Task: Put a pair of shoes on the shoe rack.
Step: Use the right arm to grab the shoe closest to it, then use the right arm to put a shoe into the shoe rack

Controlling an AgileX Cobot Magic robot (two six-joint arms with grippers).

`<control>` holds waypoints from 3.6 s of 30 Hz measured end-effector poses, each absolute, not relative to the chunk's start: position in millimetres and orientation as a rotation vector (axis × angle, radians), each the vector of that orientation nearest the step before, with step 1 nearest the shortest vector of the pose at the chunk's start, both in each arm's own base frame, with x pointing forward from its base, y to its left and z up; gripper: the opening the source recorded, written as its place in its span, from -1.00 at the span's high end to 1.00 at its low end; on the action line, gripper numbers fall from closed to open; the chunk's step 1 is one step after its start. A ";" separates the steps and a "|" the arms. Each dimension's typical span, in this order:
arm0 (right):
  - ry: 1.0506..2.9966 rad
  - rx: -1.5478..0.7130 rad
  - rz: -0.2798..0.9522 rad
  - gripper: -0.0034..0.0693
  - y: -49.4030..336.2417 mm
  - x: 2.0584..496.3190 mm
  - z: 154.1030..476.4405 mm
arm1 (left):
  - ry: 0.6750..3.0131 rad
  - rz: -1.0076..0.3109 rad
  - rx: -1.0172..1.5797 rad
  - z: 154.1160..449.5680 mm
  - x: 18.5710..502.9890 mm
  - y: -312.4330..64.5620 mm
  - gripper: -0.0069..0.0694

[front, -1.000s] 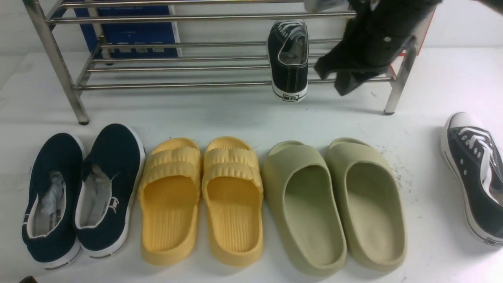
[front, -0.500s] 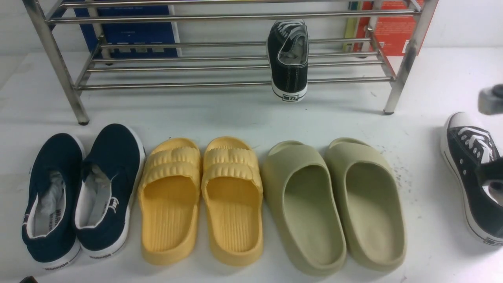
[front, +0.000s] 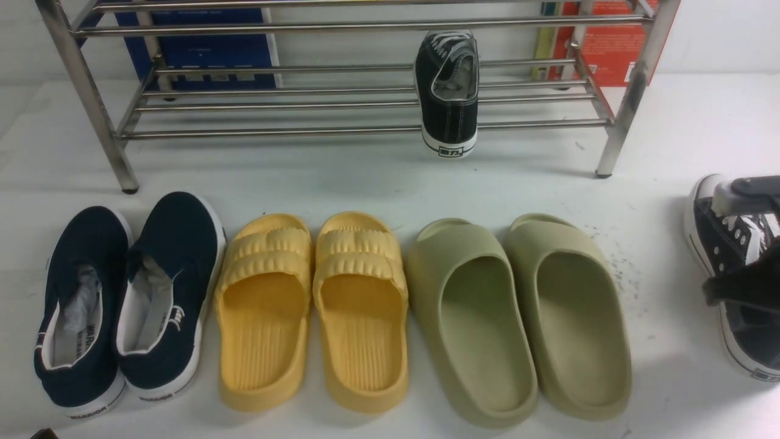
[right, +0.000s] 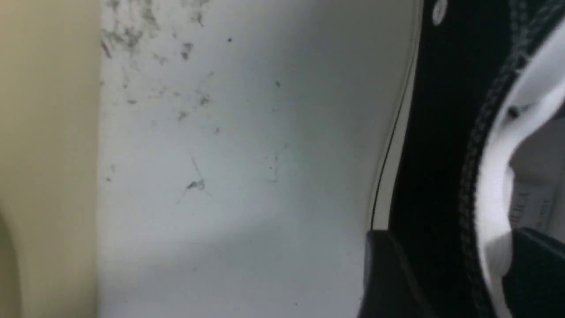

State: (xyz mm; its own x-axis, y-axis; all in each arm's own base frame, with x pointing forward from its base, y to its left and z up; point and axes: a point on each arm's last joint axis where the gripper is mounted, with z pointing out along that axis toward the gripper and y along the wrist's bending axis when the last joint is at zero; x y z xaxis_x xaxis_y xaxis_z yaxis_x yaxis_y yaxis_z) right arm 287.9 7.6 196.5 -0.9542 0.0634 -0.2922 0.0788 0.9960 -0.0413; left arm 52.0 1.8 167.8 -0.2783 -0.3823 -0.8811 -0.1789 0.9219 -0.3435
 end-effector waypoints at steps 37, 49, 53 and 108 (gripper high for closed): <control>2.714 -0.505 0.265 0.79 139.3 314.4 301.7 | 1.863 -0.208 -0.414 167.7 52.0 1.8 0.20; 2.683 -0.497 0.203 0.79 165.7 403.0 279.8 | 1.863 -0.208 -0.414 167.7 52.0 1.8 0.20; 2.663 -0.450 0.206 0.79 162.6 428.1 274.8 | 1.863 -0.208 -0.414 167.7 52.0 1.8 0.20; 2.420 -0.422 0.214 0.40 160.0 494.8 266.4 | 1.863 -0.208 -0.414 167.7 52.0 1.8 0.20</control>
